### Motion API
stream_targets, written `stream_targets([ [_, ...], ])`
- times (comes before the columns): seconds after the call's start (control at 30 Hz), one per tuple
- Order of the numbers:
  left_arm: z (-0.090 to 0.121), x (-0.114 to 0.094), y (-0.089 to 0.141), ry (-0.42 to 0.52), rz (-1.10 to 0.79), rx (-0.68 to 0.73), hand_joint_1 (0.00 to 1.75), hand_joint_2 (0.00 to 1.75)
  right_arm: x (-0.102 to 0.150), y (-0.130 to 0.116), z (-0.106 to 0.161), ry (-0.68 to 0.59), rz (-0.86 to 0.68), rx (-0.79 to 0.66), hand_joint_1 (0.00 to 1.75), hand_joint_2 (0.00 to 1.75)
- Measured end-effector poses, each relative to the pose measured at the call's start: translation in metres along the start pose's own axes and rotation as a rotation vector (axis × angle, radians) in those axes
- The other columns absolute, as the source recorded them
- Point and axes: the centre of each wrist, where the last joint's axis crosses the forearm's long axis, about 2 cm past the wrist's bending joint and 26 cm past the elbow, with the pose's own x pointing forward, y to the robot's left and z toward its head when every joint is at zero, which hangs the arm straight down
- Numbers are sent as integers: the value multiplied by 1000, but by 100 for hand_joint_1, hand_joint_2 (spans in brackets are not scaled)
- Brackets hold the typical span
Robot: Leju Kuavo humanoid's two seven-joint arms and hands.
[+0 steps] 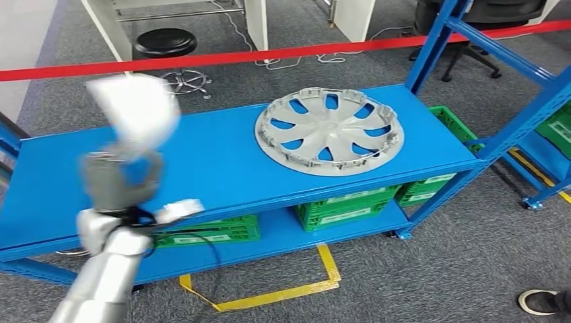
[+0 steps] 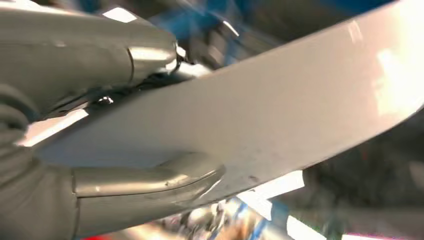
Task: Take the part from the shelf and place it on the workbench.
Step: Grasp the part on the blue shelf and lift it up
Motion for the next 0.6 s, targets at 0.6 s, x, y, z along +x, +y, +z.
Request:
stream_targets([
  [0.6,-29,130,59,207,746,540,175,175,3,10,2,-52,-46,-26,0,175],
])
